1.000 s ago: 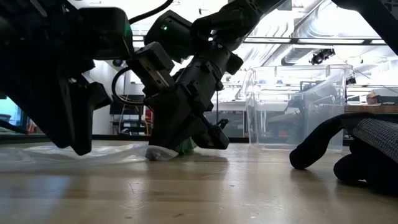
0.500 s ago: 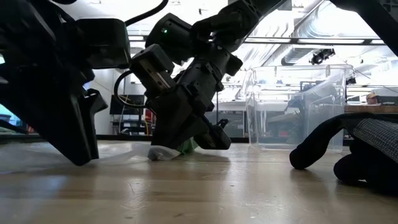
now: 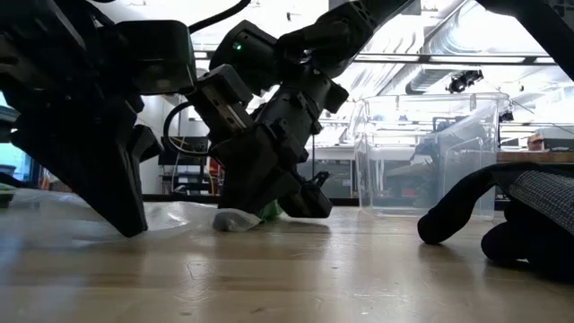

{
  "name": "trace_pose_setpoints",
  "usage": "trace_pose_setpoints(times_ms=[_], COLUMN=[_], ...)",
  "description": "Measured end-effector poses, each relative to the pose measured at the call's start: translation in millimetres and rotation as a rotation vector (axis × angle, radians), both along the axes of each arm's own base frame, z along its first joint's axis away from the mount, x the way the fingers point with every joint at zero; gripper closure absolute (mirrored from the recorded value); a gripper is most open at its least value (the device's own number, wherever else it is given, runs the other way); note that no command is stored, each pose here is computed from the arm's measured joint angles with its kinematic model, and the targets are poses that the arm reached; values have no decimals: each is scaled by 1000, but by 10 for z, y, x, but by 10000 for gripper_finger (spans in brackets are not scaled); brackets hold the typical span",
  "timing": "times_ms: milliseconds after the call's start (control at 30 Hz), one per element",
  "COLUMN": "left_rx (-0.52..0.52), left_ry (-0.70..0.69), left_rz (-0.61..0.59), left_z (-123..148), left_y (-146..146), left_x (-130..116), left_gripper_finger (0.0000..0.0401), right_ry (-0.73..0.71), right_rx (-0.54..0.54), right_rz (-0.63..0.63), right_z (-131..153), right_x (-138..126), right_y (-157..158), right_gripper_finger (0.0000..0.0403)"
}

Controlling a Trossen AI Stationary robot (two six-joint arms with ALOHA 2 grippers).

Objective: Roll bandage
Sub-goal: Open the transparent zip bag

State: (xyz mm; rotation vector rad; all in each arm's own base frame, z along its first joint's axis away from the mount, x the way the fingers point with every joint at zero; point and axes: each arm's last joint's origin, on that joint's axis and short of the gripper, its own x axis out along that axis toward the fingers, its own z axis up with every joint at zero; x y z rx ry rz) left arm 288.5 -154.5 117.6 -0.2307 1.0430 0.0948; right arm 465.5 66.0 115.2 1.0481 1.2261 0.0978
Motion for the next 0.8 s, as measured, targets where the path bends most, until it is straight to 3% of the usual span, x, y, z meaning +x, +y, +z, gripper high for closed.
trace_pose_setpoints(times_ms=[133, 300, 533, 800], left_rx=[34, 30, 46, 35], left_ry=[7, 4, -16, -37], left_rz=[-28, 33, 90, 114], left_z=[17, 29, 29, 50], left_y=[-17, -43, -18, -7], left_x=[-33, -74, -65, -49], left_gripper_finger=[401, 401, 401, 401], right_ry=[-32, -77, -100, -138], right_rx=[-48, -111, -215, -481], right_rz=[62, 132, 146, 149], right_z=[14, 232, 303, 264], right_x=[-23, -74, -109, -146], right_y=[-3, -46, -109, 241], right_gripper_finger=[403, 403, 403, 403])
